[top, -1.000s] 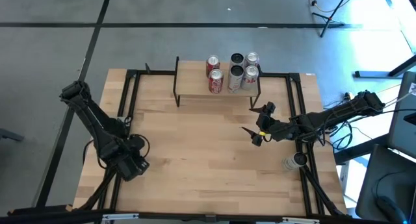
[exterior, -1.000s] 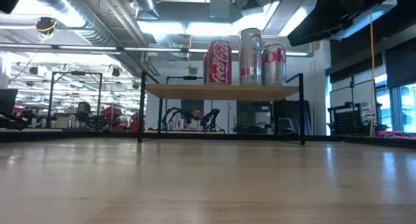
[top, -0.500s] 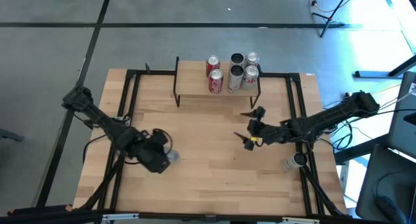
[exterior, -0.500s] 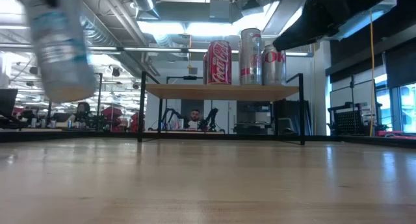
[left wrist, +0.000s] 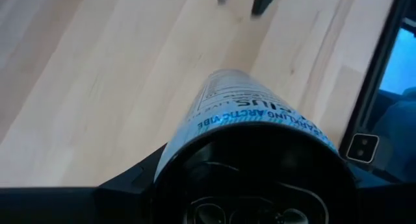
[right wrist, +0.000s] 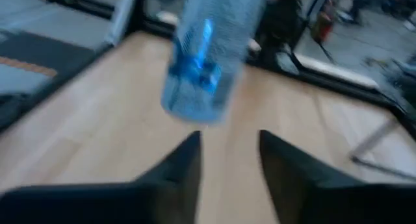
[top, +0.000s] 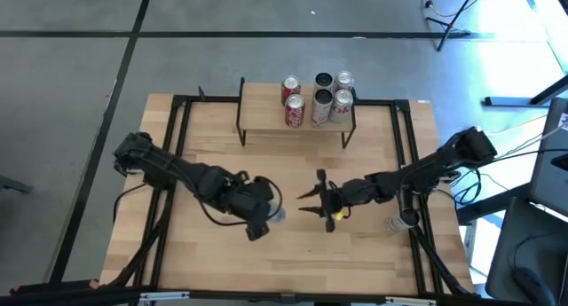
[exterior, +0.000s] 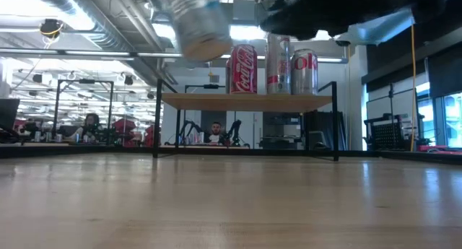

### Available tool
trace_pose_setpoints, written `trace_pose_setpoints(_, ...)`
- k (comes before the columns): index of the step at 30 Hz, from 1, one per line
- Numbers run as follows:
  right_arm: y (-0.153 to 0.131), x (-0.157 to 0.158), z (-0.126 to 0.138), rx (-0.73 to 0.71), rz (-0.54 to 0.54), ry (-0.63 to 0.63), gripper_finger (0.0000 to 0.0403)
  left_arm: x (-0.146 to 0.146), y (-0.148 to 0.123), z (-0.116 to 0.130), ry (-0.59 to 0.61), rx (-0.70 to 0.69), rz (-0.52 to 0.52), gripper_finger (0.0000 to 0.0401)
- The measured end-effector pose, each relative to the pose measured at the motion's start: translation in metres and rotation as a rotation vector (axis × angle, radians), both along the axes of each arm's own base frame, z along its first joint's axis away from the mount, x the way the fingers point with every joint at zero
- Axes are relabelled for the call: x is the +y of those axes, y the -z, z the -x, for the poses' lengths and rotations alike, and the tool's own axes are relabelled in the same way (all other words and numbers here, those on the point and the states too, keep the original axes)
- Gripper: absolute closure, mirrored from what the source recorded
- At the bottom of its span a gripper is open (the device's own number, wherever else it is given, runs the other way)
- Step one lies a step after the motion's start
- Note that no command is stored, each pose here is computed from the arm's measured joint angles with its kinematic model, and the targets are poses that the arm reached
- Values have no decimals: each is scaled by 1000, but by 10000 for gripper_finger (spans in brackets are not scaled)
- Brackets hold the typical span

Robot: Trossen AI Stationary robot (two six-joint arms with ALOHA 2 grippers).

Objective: Place canned beverage on shelf
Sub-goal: Put the left white-blue soda can on the shelf

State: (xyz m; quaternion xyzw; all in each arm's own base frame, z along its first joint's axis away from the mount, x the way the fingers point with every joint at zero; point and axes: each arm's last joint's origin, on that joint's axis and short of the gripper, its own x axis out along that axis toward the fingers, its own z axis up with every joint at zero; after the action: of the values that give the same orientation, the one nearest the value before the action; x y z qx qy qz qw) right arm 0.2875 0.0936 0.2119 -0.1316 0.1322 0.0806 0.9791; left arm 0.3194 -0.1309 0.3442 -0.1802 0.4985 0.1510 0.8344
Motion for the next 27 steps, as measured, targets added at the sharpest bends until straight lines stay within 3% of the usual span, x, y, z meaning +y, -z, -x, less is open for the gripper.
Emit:
trace_pose_setpoints(4,6,4,-7,-37,-23,-58,372,1,0,-13,29,4,-19,180)
trace_pose_setpoints(6,8,5,-10,-59,-23,-62,394,2,2,-18,40,4,-24,180)
trace_pose_setpoints(13,16,8,-18,-93,-25,-54,365,5,0,-22,52,-28,-14,180)
trace_pose_setpoints(27,19,10,-23,-79,-25,-75,399,17,-2,-27,1,-54,-56,170)
